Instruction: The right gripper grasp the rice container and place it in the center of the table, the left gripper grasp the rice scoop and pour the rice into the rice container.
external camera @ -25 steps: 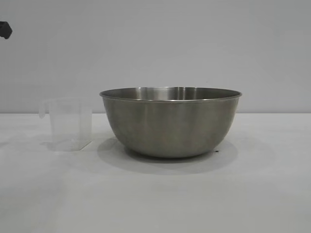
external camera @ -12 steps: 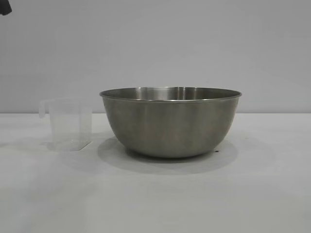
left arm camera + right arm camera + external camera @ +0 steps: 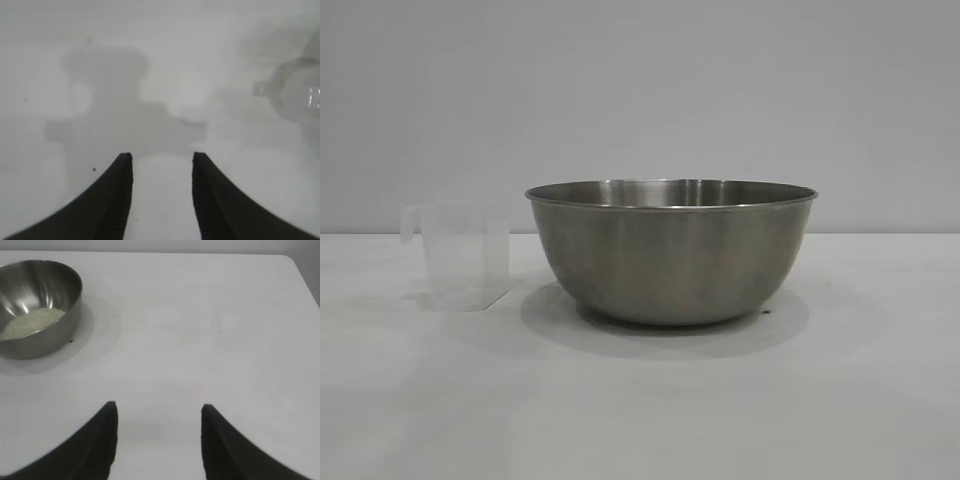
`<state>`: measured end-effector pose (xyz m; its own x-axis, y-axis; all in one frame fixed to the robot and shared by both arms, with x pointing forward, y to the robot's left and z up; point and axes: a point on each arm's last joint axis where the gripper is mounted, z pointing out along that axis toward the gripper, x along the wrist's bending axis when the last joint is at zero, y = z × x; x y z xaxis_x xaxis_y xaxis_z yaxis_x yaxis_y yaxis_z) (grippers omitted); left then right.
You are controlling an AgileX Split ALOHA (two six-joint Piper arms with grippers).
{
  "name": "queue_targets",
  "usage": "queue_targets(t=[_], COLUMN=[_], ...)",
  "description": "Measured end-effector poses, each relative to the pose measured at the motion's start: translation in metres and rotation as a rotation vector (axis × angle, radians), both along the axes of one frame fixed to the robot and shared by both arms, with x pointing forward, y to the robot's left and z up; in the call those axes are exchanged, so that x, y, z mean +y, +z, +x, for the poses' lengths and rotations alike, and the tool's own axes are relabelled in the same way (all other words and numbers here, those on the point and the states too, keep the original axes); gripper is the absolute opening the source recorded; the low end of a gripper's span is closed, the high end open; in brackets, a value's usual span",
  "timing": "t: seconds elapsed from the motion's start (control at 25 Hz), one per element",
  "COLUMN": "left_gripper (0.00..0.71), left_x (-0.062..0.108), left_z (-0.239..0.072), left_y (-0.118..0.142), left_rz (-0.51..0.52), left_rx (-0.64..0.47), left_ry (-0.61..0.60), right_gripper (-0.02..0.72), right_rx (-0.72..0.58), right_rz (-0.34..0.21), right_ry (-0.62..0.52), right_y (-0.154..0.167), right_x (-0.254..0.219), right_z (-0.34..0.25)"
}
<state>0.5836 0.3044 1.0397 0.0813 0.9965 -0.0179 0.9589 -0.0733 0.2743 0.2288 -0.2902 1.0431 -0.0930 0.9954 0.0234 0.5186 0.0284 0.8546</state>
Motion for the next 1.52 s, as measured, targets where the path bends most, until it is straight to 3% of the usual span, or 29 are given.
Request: queue_targets(t=[0.4,0.68,1.28,1.52], left_gripper=[0.241,0.241,0.241,0.241], left_x=[0.0,-0.001,-0.007,-0.008], left_z=[-0.039,-0.069,-0.198,-0.229], left_y=[0.045,0.068,0.045,0.028], left_rz=[0.013,0.015,-0.027,-0.032], left_rx=[0.03,-0.032,-0.059,-0.083], left_ry=[-0.03,-0.03,-0.029,-0.017], right_gripper=[0.378,0.378,0.378,0.378], right_rx=[0.0,0.0,0.0,0.0], right_rz=[0.0,0.0,0.0,0.0], right_ry=[0.0,0.0,0.0,0.0], right_y=[0.0,0.0,0.0,0.0], right_x=[0.0,0.0,0.0,0.0], right_z=[0.0,0.0,0.0,0.0])
